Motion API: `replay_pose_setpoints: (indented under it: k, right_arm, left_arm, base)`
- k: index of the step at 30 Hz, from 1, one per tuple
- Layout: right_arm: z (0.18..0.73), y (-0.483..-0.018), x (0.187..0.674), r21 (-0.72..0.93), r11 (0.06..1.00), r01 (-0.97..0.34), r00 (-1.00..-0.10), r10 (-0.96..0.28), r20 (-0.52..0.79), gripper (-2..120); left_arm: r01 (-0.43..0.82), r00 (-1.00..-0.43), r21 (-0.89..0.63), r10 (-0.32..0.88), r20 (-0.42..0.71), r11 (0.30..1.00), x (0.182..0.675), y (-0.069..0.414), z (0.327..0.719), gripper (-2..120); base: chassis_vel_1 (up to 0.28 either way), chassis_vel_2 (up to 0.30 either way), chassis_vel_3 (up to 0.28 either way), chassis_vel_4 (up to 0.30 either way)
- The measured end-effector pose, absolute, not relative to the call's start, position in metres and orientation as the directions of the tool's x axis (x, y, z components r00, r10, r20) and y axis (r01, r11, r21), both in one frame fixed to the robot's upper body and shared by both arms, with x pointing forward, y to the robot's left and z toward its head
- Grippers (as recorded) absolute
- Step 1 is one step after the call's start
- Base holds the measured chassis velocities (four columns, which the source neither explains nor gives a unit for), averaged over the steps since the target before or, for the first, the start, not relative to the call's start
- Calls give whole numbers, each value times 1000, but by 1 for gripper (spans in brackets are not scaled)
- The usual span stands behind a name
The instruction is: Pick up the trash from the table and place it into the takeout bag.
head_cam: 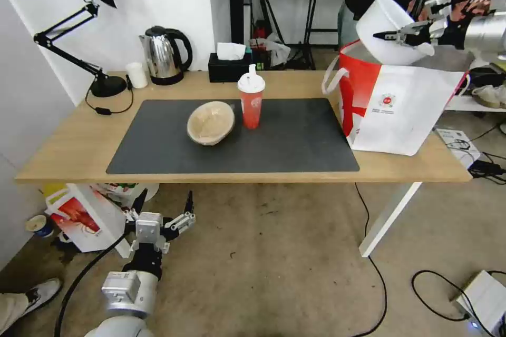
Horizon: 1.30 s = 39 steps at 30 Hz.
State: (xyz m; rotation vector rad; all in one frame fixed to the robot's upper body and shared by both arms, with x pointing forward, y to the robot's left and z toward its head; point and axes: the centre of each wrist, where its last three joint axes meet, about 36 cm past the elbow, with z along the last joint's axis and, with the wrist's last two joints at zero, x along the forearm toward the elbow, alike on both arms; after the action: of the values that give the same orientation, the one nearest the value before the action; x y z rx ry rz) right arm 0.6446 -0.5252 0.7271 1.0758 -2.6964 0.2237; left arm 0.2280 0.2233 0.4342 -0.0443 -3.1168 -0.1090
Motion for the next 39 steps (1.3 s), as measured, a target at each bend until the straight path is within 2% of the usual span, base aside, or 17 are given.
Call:
replay_pose_setpoints:
  k: [14, 26, 30, 32, 33, 39]
  right_arm:
    - [694, -544, 636, 4, 747, -665, -723, -645, 245, 0]
    - [680, -545, 635, 32, 721, -692, -696, -679, 236, 0]
    - [680, -545, 635, 33, 706, -707, -683, -695, 224, 9]
    - [682, -544, 637, 36, 705, -708, -685, -699, 206, 24]
    - [682, -544, 637, 36, 705, -708, -685, -699, 206, 24]
    - [695, -547, 639, 14, 725, -688, -707, -675, 210, 46]
  left_arm:
    - [29, -999, 70, 28, 24, 997, 228, 223, 434, 100]
    - [29, -999, 70, 28, 24, 997, 228, 223, 434, 100]
    - [29, -999, 70, 28, 24, 997, 228, 223, 434, 100]
    - [29, -999, 70, 28, 24, 997, 228, 223, 434, 100]
    - [29, -999, 70, 28, 24, 997, 228, 223, 434, 100]
    - [29, -999, 70, 28, 24, 997, 228, 223, 434, 100]
  base:
    - [0, 0, 0, 0]
    - [0, 0, 0, 0]
    - [0, 0, 0, 0]
    - [0, 0, 0, 0]
    - [0, 0, 0, 0]
    - [0, 0, 0, 0]
